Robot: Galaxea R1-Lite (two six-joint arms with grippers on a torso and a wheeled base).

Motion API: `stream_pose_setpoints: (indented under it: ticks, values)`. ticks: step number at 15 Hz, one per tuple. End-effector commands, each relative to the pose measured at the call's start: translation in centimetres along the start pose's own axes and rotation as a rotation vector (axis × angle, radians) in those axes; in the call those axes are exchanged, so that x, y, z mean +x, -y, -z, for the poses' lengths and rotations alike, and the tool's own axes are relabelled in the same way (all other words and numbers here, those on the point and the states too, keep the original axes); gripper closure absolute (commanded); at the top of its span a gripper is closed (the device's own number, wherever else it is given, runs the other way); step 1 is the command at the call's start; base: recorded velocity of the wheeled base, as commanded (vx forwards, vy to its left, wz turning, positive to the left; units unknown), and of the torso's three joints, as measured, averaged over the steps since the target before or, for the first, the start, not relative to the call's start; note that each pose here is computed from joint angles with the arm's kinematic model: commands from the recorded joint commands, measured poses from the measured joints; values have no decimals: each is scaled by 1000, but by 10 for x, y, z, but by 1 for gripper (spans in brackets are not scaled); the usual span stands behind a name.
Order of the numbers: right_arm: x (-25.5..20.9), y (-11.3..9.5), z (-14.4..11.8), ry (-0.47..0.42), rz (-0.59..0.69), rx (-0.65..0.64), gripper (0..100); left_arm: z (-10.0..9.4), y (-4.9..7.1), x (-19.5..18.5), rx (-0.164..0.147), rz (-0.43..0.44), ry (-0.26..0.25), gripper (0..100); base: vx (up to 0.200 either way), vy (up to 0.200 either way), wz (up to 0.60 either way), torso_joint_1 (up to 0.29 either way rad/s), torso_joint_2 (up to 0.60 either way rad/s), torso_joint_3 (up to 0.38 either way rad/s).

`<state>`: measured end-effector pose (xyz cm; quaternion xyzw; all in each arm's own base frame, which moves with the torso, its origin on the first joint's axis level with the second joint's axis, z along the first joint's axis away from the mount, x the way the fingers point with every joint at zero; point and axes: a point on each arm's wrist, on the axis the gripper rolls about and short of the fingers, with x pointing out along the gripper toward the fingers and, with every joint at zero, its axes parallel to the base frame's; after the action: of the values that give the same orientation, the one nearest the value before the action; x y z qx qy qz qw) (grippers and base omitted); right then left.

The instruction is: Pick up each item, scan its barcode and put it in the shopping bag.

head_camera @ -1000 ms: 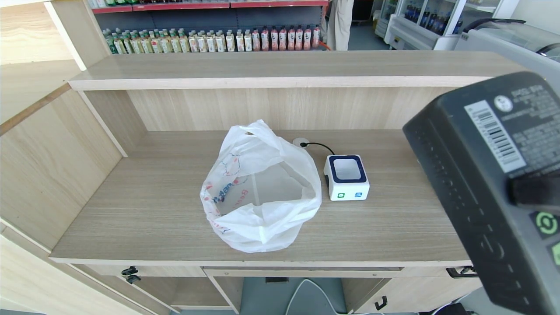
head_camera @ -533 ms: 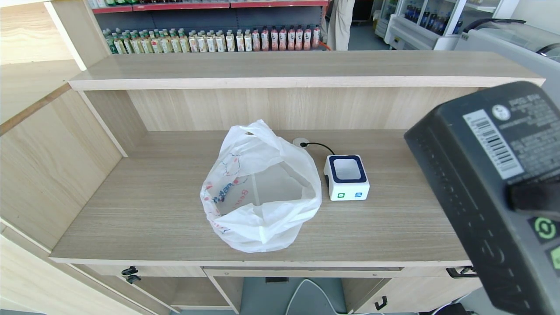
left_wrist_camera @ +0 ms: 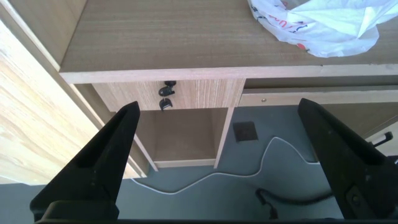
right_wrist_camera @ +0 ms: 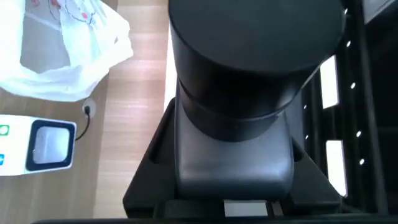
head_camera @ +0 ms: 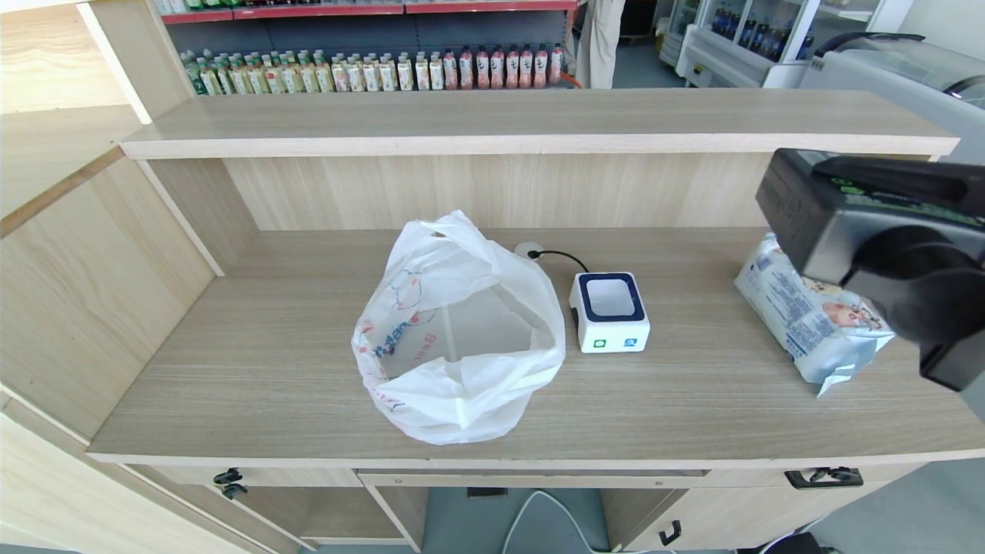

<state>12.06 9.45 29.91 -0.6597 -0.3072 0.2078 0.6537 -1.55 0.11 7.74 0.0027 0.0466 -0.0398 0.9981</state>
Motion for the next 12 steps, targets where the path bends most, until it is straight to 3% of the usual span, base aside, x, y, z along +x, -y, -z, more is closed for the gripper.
stream_pose_setpoints:
  ticks: [1,3,5,6,7,9,12]
  values:
    - [-7,20,7,-290,91,292,100,0,0,0,0,0,0,0,0,0,0,0,0,0]
    - [3,31,17,-485,94,751,100,0,0,0,0,0,0,0,0,0,0,0,0,0]
    - [6,29,24,-620,46,1152,100,0,0,0,0,0,0,0,0,0,0,0,0,0]
    - [8,25,36,-739,63,1309,100,0,0,0,0,0,0,0,0,0,0,0,0,0]
    - [7,22,44,-776,71,1450,100,0,0,0,0,0,0,0,0,0,0,0,0,0]
    - [0,20,58,-724,59,1628,100,0,0,0,0,0,0,0,0,0,0,0,0,0]
    - [12,7,82,-697,20,1701,100,0,0,0,0,0,0,0,0,0,0,0,0,0]
